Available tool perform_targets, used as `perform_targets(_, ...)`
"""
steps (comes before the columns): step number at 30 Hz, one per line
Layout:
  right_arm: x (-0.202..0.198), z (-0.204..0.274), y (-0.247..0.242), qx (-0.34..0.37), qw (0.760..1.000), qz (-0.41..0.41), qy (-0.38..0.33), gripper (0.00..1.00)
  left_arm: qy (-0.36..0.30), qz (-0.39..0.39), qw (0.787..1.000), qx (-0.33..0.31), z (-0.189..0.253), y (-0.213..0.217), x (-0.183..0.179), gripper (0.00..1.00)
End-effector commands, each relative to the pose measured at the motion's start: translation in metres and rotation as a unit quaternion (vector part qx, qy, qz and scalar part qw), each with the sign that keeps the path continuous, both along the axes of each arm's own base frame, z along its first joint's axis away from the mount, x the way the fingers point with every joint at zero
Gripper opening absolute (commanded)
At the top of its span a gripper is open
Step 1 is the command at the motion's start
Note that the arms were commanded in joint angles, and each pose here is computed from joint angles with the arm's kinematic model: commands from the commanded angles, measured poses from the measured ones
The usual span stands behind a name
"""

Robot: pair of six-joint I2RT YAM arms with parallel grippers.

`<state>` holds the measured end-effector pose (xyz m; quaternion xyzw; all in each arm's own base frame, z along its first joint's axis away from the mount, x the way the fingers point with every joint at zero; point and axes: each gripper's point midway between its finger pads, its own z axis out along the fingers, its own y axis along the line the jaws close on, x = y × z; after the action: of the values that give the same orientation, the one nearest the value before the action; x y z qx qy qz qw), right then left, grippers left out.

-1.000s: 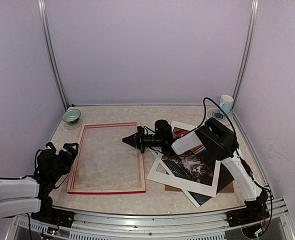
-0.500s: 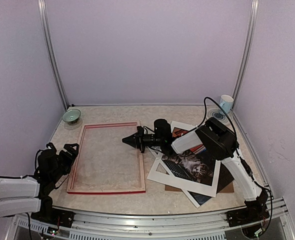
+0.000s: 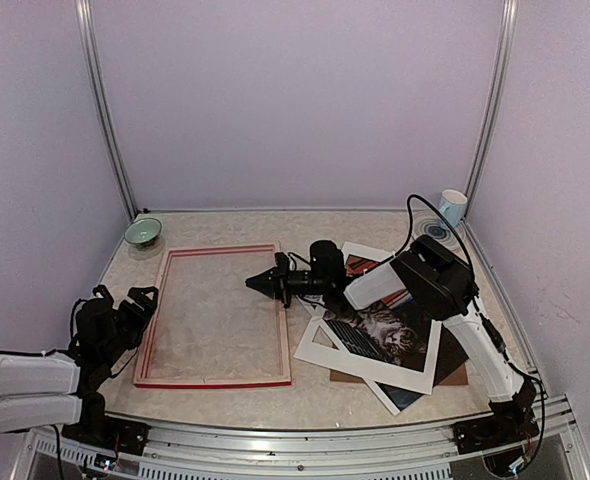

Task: Put the photo into the frame
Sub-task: Place the glass panel at the frame body.

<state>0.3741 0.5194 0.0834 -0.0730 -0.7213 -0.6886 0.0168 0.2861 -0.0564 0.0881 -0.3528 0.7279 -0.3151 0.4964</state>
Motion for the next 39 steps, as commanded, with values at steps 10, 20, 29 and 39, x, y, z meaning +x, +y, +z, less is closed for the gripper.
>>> perform_targets(10, -0.010, 0.000, 0.000, -0.002, 1.000, 0.008, 0.016, 0.00, 0.047, 0.000, 0.999, 0.017, -0.044, 0.007, -0.028, 0.99)
perform_targets(20, -0.011, 0.004, 0.008, -0.009, 1.000, 0.006, 0.003, 0.00, 0.048, 0.000, 0.999, 0.017, -0.044, 0.007, -0.028, 0.99)
perform_targets(29, -0.018, -0.012, 0.015, -0.026, 1.000, 0.013, 0.005, 0.00, 0.048, -0.002, 0.999, 0.016, -0.046, 0.006, -0.029, 0.99)
perform_targets(39, -0.022, -0.010, 0.012, 0.006, 0.999, 0.010, 0.040, 0.01, 0.047, -0.010, 0.999, 0.015, -0.045, 0.003, -0.029, 0.99)
